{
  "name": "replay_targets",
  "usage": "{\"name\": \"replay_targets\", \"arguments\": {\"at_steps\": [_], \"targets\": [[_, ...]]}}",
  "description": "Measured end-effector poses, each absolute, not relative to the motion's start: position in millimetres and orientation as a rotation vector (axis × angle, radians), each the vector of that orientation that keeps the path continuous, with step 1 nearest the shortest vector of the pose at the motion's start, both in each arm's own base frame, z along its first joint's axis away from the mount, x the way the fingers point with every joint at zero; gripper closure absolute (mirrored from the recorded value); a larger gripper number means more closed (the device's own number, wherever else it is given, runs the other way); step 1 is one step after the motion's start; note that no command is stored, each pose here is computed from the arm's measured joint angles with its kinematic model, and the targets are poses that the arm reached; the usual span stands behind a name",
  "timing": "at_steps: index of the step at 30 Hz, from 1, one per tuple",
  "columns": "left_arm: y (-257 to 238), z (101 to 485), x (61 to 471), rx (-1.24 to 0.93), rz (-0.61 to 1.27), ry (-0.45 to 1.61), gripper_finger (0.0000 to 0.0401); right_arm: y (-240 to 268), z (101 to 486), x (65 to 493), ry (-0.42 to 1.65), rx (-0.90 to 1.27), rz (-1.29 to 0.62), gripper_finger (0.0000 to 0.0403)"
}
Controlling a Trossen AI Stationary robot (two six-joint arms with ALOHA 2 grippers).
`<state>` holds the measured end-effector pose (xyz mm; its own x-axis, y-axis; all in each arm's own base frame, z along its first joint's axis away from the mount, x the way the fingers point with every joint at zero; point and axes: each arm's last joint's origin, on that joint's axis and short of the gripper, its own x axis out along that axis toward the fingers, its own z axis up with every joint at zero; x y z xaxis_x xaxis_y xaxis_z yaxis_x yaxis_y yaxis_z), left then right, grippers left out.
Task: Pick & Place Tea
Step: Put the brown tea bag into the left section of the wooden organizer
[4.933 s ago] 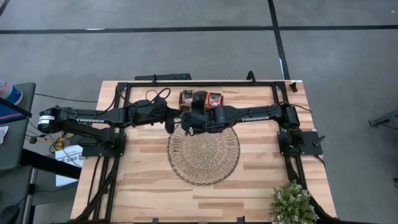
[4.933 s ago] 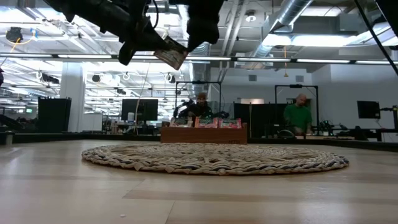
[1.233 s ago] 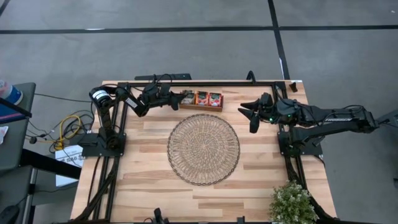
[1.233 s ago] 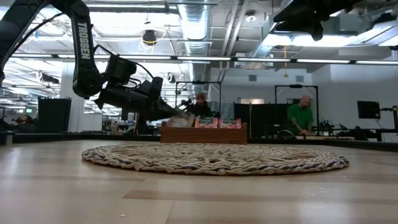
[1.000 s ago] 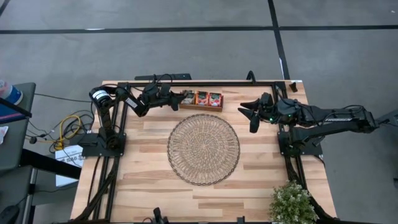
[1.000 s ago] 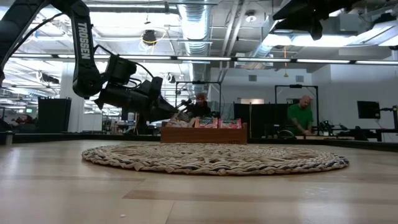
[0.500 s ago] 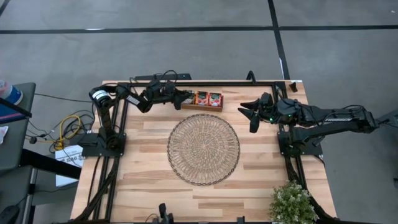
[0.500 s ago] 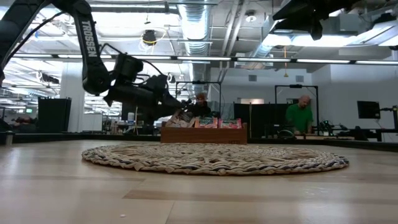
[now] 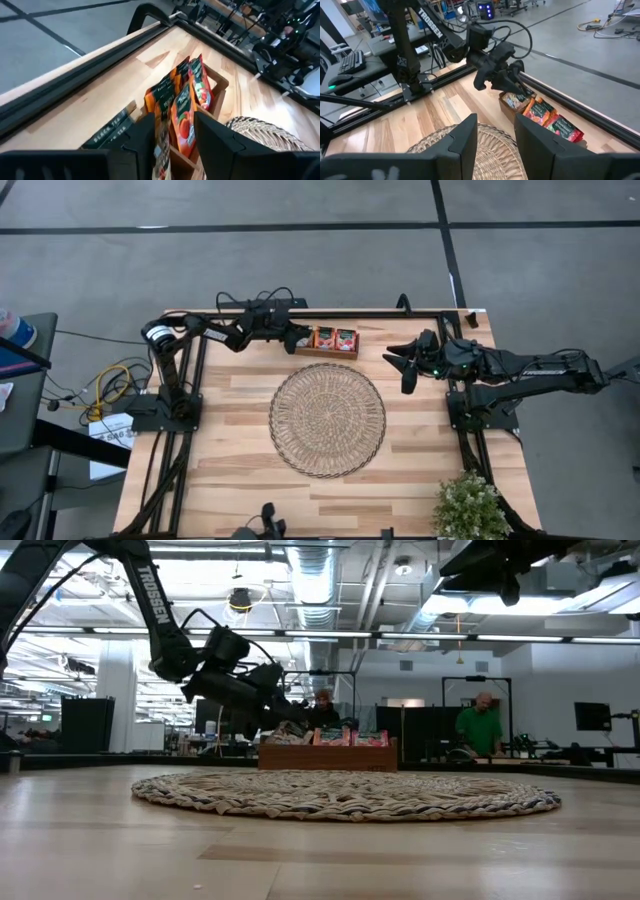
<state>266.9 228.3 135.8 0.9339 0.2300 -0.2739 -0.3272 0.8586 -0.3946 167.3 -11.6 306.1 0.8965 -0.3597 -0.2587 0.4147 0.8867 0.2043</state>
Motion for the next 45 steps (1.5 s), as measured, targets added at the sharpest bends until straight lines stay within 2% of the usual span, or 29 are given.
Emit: {"name": "replay_targets", "arguments": {"at_steps": [17, 31, 45], "targets": [[225, 137, 265, -0.540, 0.280, 0.261, 0.0275, -12, 306, 167, 0.217, 0.259, -0.406, 0.0282], [221, 159, 254, -0.389, 0.405, 0.345, 0.0275, -12, 306, 167, 0.213, 0.260, -0.405, 0.0282], [222, 164, 260, -0.332, 0.436, 0.400, 0.0302, -12, 306, 167, 0.213, 0.261, -0.405, 0.0282]]}}
